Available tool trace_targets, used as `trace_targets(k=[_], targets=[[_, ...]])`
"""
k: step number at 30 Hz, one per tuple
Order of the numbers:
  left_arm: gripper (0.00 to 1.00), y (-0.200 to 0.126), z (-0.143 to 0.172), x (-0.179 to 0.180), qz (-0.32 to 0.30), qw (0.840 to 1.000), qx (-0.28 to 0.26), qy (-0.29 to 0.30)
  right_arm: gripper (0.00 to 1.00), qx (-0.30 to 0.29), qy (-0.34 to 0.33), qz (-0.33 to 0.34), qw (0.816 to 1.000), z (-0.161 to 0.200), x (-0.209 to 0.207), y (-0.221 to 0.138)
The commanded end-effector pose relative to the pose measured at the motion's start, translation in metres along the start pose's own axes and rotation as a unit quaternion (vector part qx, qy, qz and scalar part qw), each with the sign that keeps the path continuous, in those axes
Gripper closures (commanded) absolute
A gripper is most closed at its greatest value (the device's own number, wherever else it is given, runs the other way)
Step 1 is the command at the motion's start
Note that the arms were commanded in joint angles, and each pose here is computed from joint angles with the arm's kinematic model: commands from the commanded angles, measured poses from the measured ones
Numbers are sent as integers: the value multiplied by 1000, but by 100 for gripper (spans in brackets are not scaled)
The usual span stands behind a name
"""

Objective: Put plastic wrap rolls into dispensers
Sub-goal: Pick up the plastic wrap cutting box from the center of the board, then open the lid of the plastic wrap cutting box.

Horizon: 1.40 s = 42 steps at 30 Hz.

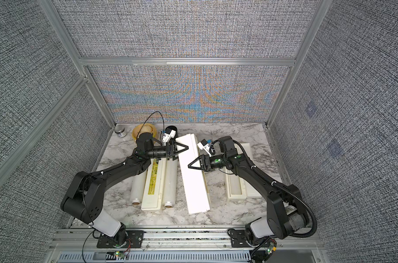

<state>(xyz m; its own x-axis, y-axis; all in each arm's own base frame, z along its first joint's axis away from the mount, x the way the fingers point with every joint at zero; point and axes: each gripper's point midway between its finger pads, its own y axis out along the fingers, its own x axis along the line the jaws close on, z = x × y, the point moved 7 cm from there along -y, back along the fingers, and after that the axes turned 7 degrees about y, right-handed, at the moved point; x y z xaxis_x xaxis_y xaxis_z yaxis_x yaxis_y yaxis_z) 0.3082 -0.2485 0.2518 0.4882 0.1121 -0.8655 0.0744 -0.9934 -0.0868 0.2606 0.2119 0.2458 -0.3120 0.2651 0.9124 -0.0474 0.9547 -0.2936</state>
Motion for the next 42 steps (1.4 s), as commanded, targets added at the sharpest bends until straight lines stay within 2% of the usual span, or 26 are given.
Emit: trace_targets(k=[1,6,9,14,23,27,32,38,42], targets=[[0,0,-6,-6,12,1000,-18,18,18,-6,0,-3,1000,-4,3,0],[20,1,-10,-8,32,999,-27,13,18,-9,-4,-10,1000,-5,6,-1],[26,2,-13,-11,48,998,-33,13,18,-10,-11,-16,1000,-5,10,-1],[28,3,-15,-11,55,998,-36,11,17,-8,12,-16,1000,-1,-3,2],[28,-3,-13,-20,76,996,-46,26,15,-55,19,-54,997,-12,-7,-18],[28,-5,-16,-21,80,995,-50,28,15,-62,31,-33,997,-12,-14,-17],[28,-11,-20,-13,71,996,-57,15,16,-83,51,61,993,-11,-30,-22],[29,-19,-23,-7,64,996,-59,8,15,-87,64,60,992,-2,-40,-29],[29,-23,-25,-5,57,997,-55,4,15,-90,64,100,989,2,-43,-34]])
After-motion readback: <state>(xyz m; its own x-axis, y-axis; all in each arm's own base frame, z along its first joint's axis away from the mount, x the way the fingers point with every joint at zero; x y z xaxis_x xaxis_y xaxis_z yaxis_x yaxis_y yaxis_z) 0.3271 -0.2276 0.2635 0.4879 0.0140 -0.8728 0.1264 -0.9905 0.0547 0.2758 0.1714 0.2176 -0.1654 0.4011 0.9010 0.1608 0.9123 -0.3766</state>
